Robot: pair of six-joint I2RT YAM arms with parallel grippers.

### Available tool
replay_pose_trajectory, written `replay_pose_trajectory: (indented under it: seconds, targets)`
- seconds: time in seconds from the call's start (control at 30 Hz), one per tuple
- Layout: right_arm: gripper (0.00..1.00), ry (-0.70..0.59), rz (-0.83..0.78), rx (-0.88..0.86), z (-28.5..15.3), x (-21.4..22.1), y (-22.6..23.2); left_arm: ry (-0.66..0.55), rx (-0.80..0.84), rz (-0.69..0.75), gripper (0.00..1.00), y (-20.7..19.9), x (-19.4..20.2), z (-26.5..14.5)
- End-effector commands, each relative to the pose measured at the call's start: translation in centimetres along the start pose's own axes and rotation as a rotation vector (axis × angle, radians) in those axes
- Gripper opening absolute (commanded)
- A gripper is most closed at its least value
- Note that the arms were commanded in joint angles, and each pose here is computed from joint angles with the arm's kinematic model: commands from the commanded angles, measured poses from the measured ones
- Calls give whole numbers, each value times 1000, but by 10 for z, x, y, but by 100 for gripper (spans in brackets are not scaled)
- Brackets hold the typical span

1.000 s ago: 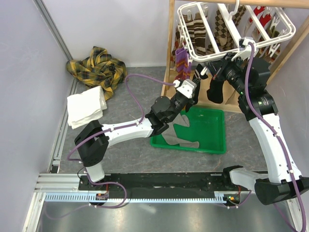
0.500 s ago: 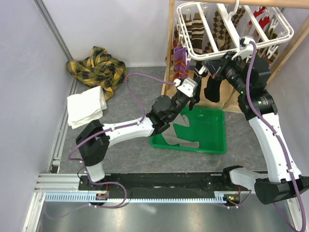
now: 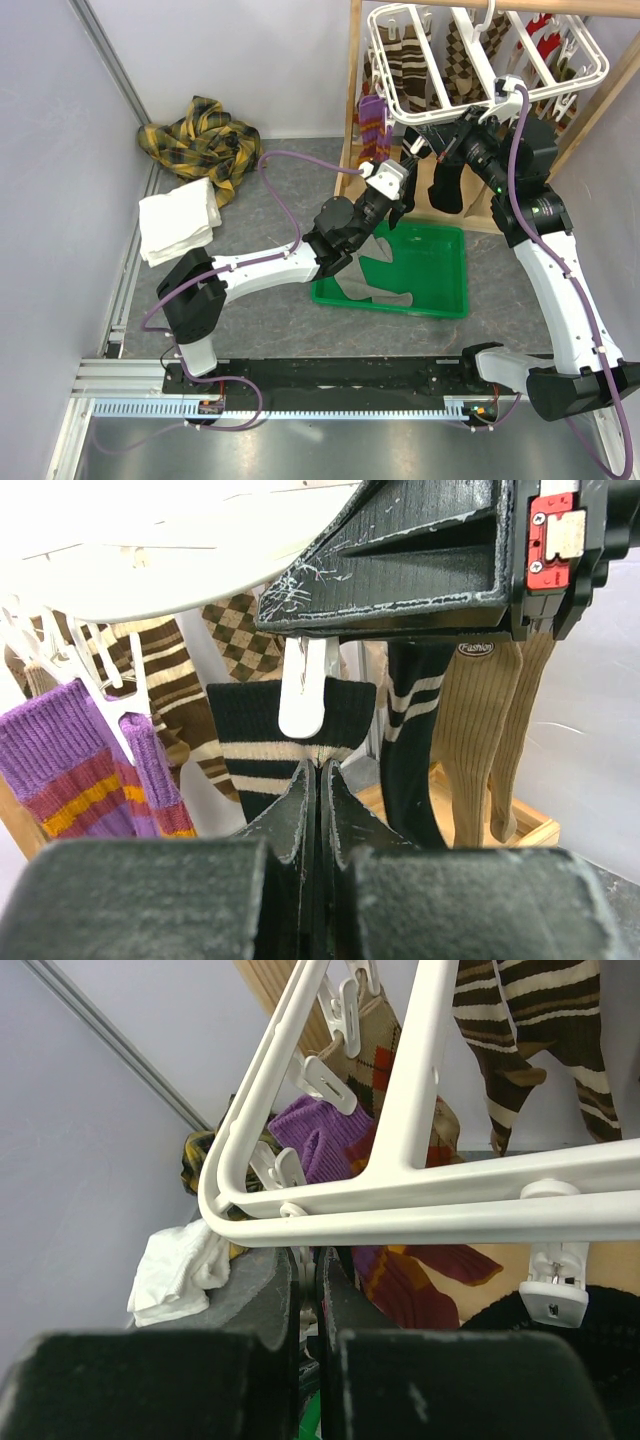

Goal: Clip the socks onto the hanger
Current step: Clamp the sock onto the hanger.

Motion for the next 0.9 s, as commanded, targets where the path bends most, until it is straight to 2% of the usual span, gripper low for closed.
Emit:
replay_pose_trajectory:
  seconds: [0.0,0.1,0.27,0.37,0.63,0.7,0.87]
  targets:
    - [6,66,27,-3,0,15,-1,-141,-31,-26,2,7,-46,10]
    - [13,61,22,-2,-1,14,-1,-144,-30,-28,2,6,-46,11]
    - [16,61,24,-3,-1,14,0,-152,-33,-33,2,6,-49,13]
    - [30,56,19,-6,-2,12,0,-153,-32,-32,2,6,-51,14]
    - [54,9,-6,-28,-13,-3,9,-112,-14,-40,2,2,-39,13]
    - [61,-4,-13,-32,-16,-7,11,-111,-15,-46,5,1,-38,13]
    - [75,-40,-40,-35,-26,-15,15,-109,-14,-59,35,3,-47,10]
Point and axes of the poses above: each gripper's point midway between its finger pads, its own z axis out along the fingers, its own y axis along the line the jaws close on, x = y × z, the point moved 6 cm from there along -z, back along the fingers, and after that the axes turned 5 degrees about -z, right-handed, at the moved point
